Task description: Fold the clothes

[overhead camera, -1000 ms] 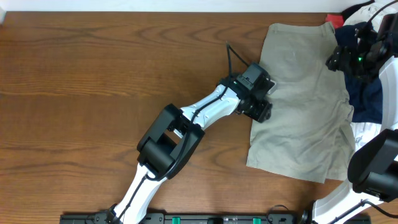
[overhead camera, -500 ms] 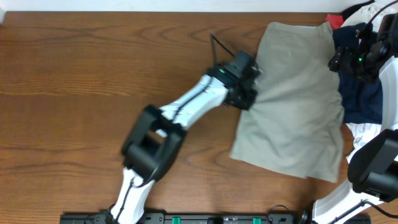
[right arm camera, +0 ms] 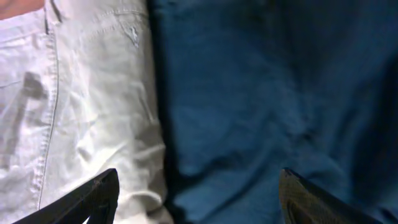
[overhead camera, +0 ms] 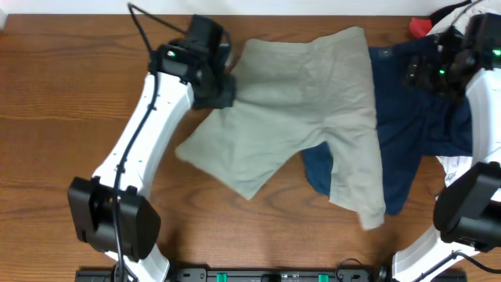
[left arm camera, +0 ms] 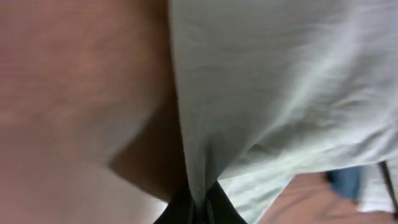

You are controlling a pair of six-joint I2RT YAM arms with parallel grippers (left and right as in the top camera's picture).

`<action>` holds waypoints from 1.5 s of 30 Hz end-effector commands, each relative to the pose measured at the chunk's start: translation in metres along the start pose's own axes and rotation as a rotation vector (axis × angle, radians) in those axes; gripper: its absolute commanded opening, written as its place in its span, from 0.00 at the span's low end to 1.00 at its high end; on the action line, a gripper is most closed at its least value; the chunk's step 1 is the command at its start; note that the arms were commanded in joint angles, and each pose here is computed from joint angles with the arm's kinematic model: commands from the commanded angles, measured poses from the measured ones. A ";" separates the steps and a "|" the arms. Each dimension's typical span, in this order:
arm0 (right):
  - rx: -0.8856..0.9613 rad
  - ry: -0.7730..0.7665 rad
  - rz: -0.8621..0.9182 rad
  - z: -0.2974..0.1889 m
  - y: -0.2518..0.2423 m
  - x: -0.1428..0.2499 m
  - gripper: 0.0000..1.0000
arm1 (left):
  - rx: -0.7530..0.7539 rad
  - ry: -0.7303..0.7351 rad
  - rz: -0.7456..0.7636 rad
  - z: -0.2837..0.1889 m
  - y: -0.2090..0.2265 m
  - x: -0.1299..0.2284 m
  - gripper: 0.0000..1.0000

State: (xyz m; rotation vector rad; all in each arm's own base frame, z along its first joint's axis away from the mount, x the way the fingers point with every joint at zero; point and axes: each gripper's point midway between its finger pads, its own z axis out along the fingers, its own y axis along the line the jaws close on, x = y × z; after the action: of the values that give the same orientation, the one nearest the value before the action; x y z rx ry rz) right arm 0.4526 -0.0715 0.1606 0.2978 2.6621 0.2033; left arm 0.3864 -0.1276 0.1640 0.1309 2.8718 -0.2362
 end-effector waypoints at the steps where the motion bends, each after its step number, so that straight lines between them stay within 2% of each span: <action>1: -0.043 -0.008 -0.055 0.001 0.029 0.002 0.80 | -0.183 0.056 -0.067 0.003 0.056 0.010 0.06; 4: -0.061 0.005 -0.091 0.011 0.047 0.006 0.79 | -0.250 0.095 -0.170 -0.005 0.096 0.020 0.06; 10: -0.084 0.088 -0.131 0.043 0.074 0.024 0.79 | -0.290 0.099 -0.372 -0.020 0.167 0.031 0.06; 21: -0.101 0.249 -0.193 0.093 0.106 0.067 0.79 | -0.359 -0.007 -0.604 -0.042 0.265 0.038 0.06; 29: -0.118 0.274 -0.255 0.096 0.134 0.082 0.79 | -0.441 -0.061 -0.690 -0.056 0.310 0.047 0.06; 33: -0.115 0.313 -0.285 0.106 0.144 0.097 0.79 | -0.434 -0.079 -0.697 -0.056 0.313 0.044 0.07; 35: -0.114 0.347 -0.299 0.112 0.148 0.108 0.78 | -0.422 -0.076 -0.690 -0.055 0.308 0.043 0.16; 38: -0.109 0.400 -0.319 0.117 0.154 0.127 0.74 | -0.418 -0.068 -0.677 -0.053 0.303 0.042 0.43; 40: -0.107 0.425 -0.329 0.119 0.155 0.138 0.75 | -0.415 -0.063 -0.670 -0.052 0.300 0.041 0.56; 45: -0.081 0.519 -0.334 0.110 0.151 0.161 0.72 | -0.409 -0.050 -0.652 -0.050 0.292 0.040 0.73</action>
State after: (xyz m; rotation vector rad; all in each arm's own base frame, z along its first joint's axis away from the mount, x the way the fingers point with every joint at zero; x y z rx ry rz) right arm 0.3954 0.1229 0.0258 -0.2698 3.1140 0.3295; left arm 0.3690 0.1744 0.1557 -0.8830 2.7390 0.2245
